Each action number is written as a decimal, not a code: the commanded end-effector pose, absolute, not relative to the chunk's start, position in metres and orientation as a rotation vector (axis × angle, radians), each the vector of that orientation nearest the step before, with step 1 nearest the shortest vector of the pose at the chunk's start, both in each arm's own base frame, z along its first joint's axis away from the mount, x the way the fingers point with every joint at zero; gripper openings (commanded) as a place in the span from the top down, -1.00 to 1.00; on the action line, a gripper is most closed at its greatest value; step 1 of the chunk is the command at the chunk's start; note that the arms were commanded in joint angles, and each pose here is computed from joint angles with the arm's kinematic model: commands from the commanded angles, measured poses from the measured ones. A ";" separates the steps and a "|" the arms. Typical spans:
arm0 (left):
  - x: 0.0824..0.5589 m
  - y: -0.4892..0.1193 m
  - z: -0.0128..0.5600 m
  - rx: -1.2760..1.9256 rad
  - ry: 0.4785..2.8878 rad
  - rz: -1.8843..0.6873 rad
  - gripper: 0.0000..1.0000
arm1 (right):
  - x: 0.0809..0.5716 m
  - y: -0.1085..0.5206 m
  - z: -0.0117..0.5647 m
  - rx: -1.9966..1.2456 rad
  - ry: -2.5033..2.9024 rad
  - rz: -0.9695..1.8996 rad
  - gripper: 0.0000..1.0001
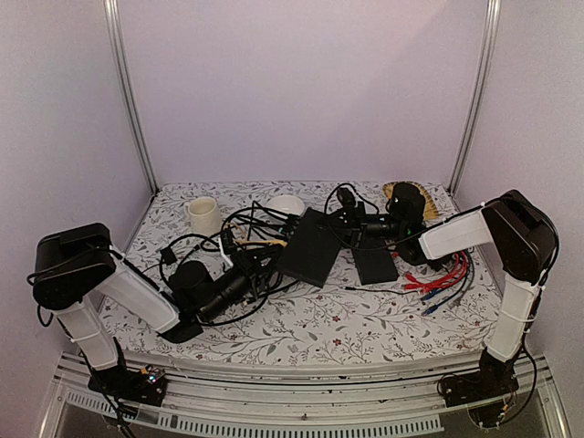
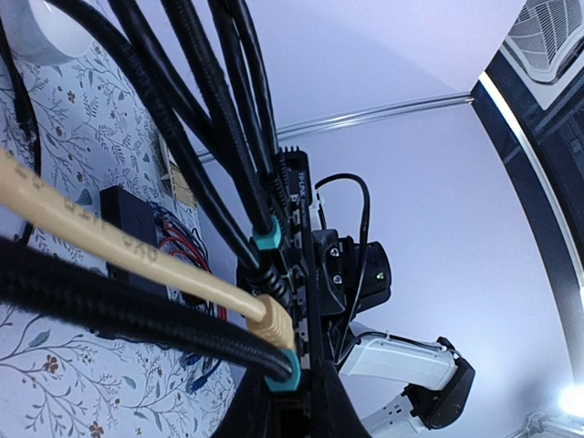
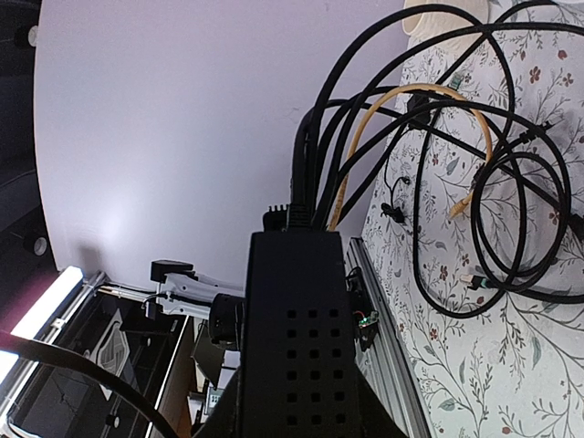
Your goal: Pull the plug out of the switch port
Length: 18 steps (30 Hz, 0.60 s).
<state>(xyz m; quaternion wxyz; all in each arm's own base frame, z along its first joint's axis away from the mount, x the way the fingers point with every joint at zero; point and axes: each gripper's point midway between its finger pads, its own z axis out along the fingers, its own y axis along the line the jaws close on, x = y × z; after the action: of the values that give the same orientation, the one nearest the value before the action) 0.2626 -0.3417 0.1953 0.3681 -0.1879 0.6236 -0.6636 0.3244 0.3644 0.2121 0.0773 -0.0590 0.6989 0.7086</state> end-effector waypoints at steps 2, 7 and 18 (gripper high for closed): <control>0.294 -0.286 0.181 -0.726 1.488 -1.474 1.00 | 0.353 0.328 0.276 -0.237 1.819 2.073 0.97; 0.296 -0.288 0.179 -0.753 1.480 -1.469 1.00 | 0.352 0.328 0.275 -0.235 1.821 2.076 0.97; 0.295 -0.283 0.173 -0.804 1.472 -1.460 1.00 | 0.351 0.325 0.277 -0.242 1.817 2.075 0.97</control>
<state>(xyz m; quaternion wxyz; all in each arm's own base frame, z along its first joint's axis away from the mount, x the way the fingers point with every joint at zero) 0.2640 -0.3405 0.1973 0.3645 -0.2186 0.6123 -0.6666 0.3242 0.3646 0.2134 0.0736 -0.0552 0.6978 0.7104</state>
